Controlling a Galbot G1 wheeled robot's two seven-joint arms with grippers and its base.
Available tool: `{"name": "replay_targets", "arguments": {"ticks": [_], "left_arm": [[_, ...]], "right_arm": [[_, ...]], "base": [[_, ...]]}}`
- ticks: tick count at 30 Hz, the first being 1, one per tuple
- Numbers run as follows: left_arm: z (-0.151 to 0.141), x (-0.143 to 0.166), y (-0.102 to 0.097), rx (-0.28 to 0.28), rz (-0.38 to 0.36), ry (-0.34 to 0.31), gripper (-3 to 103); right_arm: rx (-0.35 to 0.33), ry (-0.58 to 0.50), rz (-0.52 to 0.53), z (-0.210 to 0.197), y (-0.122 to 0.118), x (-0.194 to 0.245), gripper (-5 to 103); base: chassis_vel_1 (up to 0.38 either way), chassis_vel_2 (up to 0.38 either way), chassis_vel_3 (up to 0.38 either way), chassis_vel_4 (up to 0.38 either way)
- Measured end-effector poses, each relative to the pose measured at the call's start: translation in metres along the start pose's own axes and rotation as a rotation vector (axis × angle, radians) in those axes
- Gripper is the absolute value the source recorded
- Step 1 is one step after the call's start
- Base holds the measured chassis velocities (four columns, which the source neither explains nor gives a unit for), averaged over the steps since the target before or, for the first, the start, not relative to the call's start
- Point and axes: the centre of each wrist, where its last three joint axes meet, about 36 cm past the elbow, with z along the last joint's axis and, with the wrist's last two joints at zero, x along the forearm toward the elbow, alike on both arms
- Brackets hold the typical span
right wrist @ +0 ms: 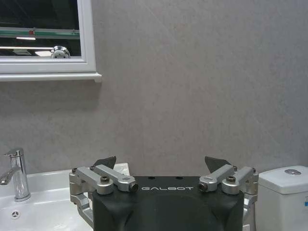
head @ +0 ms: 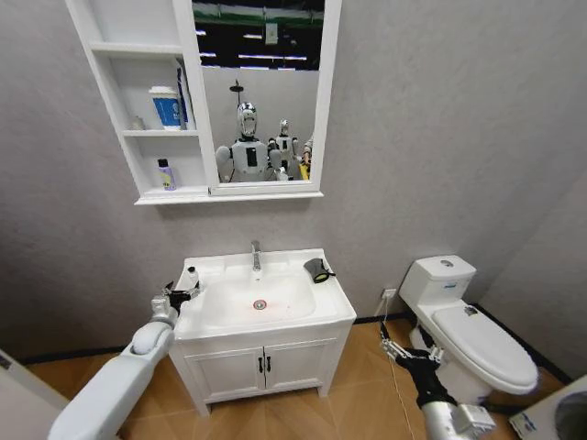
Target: Move facial cleanser and shampoo from washbasin to cabinet, then wipe washbasin with towel.
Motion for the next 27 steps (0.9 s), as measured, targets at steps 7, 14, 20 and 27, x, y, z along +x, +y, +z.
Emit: {"name": "replay_targets", "arguments": {"ticks": [7, 14, 20, 27], "left_arm": [[0.016, -0.036, -0.008, -0.008, -0.026, 0.011, 100], [0.021, -0.068, -0.01, -0.035, -0.052, 0.001, 102], [0.02, -0.087, -0.01, -0.031, -0.096, 0.012, 80], [0.017, -0.088, -0.012, -0.028, -0.08, 0.01, 58]], "right_arm": [[0.006, 0.0, 0.005, 0.001, 0.001, 0.004, 100], [0.011, -0.001, 0.014, 0.0, -0.001, 0.008, 100], [0.009, -0.006, 0.021, -0.001, -0.003, 0.008, 100], [0.007, -0.009, 0.023, -0.001, -0.003, 0.006, 100]], "base": [[0.0, 0.0, 0.0, 0.0], [0.0, 0.0, 0.0, 0.0], [0.0, 0.0, 0.0, 0.0], [0.0, 0.0, 0.0, 0.0]]}}
